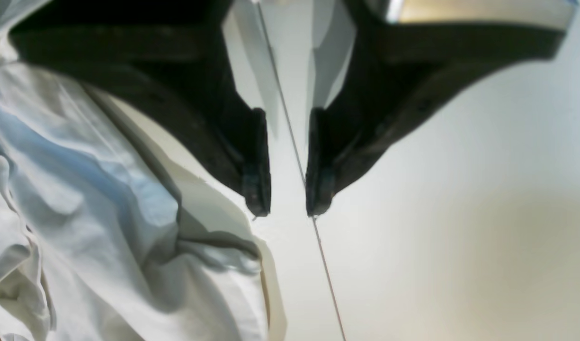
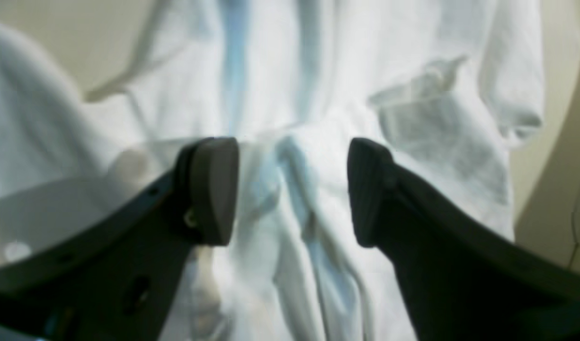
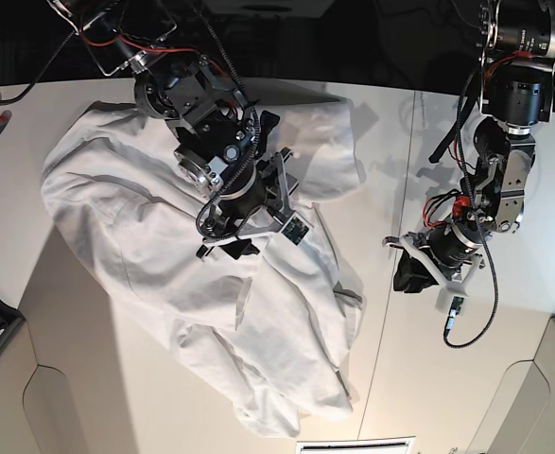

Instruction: Layout the t-shirt on the table in an organized manner, then fold the t-shirt properly

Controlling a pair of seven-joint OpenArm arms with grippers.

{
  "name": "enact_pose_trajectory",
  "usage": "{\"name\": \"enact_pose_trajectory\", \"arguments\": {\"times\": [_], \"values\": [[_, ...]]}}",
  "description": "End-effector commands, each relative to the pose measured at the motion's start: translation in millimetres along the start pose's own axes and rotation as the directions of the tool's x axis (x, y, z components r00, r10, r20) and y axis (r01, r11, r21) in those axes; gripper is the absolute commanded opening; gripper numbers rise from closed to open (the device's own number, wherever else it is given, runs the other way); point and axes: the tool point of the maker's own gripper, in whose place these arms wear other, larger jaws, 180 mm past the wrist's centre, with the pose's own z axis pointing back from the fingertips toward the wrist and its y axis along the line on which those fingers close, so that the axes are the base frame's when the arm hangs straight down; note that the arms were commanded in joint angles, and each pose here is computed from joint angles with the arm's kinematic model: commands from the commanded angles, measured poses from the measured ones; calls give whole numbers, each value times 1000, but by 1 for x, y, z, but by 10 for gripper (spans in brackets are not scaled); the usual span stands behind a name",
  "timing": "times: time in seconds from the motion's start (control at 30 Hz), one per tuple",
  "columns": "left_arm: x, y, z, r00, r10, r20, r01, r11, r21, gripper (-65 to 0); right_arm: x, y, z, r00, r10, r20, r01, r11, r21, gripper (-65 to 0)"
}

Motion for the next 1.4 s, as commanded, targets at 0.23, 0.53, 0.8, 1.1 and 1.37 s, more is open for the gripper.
{"name": "enact_pose_trajectory", "arguments": {"times": [0.23, 0.53, 0.8, 1.1, 1.37], "values": [[25, 4, -1, 998, -8, 63, 8, 1000, 0, -482, 3, -46, 3, 1000, -29, -4, 28, 981, -194, -288], [25, 4, -1, 998, -8, 63, 8, 1000, 0, -482, 2, -26, 0, 999, -39, -3, 38, 997, -71, -288], [25, 4, -1, 998, -8, 63, 8, 1000, 0, -482, -4, -28, -2, 999, -48, -21, 46, 996, -77, -290], [25, 4, -1, 998, -8, 64, 8, 1000, 0, -482, -17, -35, -11, 997, -53, -57, 48, 995, -90, -338], [25, 4, -1, 998, -8, 64, 8, 1000, 0, -482, -14, -40, -11, 998, -46, -41, 41, 992, -120, -650]]}}
